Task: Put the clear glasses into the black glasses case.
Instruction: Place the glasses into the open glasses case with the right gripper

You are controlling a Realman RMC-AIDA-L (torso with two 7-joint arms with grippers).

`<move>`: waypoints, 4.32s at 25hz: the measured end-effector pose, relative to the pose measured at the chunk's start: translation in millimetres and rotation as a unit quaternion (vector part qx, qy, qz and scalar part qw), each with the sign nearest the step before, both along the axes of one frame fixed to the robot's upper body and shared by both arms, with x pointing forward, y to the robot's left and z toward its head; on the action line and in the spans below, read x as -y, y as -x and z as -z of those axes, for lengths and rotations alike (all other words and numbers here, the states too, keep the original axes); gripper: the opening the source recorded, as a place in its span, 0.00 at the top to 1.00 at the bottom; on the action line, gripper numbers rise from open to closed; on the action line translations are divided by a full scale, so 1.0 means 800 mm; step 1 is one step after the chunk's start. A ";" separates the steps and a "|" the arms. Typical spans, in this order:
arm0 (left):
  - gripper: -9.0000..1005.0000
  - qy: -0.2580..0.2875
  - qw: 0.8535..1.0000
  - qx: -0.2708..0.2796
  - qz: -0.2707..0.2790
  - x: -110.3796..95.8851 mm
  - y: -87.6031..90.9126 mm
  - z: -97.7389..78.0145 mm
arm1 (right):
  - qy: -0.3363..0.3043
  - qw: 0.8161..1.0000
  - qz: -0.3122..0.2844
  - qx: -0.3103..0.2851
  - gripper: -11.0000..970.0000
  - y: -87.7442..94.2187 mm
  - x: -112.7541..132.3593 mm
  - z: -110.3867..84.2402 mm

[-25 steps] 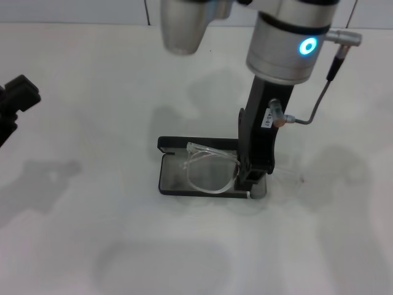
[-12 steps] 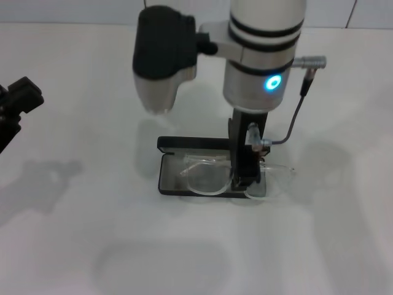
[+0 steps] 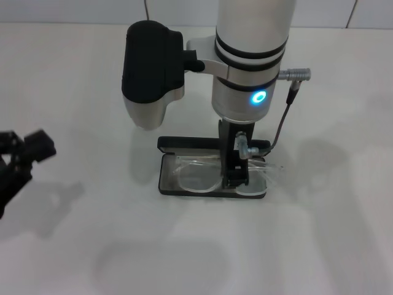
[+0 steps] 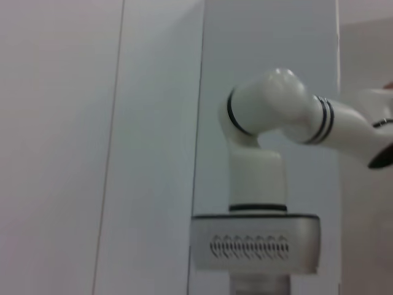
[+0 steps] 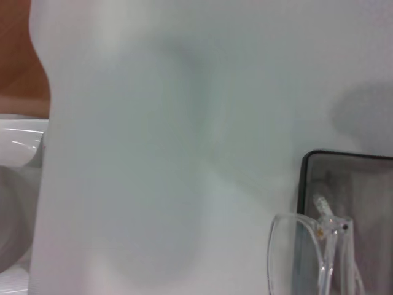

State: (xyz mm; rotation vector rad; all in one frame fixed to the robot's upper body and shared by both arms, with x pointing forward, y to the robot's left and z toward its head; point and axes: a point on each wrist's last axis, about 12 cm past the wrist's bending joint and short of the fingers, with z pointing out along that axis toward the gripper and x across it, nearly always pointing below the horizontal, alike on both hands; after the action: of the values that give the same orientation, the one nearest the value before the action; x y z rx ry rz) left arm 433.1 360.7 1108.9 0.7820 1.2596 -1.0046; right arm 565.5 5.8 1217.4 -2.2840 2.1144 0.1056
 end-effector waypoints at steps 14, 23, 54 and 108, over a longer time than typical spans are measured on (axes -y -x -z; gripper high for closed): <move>0.93 -0.057 0.995 -0.061 0.054 -0.003 0.020 0.013 | -0.007 0.999 -0.014 0.034 0.87 -0.003 -0.007 0.012; 0.92 -0.063 0.993 -0.072 0.074 0.004 0.025 0.020 | -0.014 0.999 -0.012 0.037 0.87 -0.002 -0.006 0.025; 0.92 -0.058 0.992 -0.078 0.079 0.016 0.028 0.030 | -0.014 0.998 -0.022 0.065 0.88 -0.008 -0.004 0.044; 0.92 -0.056 0.992 -0.077 0.080 0.019 0.028 0.031 | -0.002 0.997 -0.031 0.069 0.84 -0.004 -0.005 0.045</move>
State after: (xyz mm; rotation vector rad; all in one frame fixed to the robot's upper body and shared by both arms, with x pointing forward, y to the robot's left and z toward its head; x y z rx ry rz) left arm 410.7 345.6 1084.5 0.9178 1.4119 -1.1477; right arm 568.8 9.6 1181.0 -2.2835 1.9761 -0.0454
